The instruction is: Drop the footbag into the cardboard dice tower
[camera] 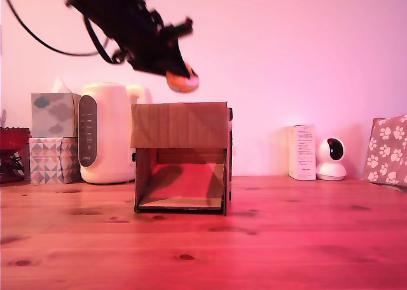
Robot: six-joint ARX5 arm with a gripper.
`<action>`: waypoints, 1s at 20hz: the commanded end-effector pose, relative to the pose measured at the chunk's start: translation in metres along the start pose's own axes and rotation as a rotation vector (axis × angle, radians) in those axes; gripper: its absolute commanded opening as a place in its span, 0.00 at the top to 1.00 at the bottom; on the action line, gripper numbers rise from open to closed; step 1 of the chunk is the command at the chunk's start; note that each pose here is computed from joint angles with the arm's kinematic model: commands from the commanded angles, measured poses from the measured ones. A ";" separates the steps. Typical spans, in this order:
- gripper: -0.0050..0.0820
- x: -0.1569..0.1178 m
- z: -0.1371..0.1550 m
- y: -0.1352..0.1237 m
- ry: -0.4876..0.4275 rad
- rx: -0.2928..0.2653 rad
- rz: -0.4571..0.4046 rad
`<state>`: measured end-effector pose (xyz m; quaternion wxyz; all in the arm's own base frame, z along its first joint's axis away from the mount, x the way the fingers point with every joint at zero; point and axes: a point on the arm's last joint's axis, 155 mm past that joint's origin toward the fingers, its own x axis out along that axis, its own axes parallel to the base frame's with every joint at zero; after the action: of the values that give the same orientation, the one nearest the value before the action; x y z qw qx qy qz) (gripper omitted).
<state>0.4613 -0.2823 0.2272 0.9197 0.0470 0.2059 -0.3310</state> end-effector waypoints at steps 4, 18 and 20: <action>0.89 0.003 0.006 0.004 -0.014 0.025 0.003; 0.97 -0.049 0.018 -0.024 0.081 0.033 -0.049; 0.97 -0.059 0.021 -0.027 0.084 0.032 -0.057</action>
<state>0.4142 -0.2730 0.2694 0.9012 0.0663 0.2423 -0.3532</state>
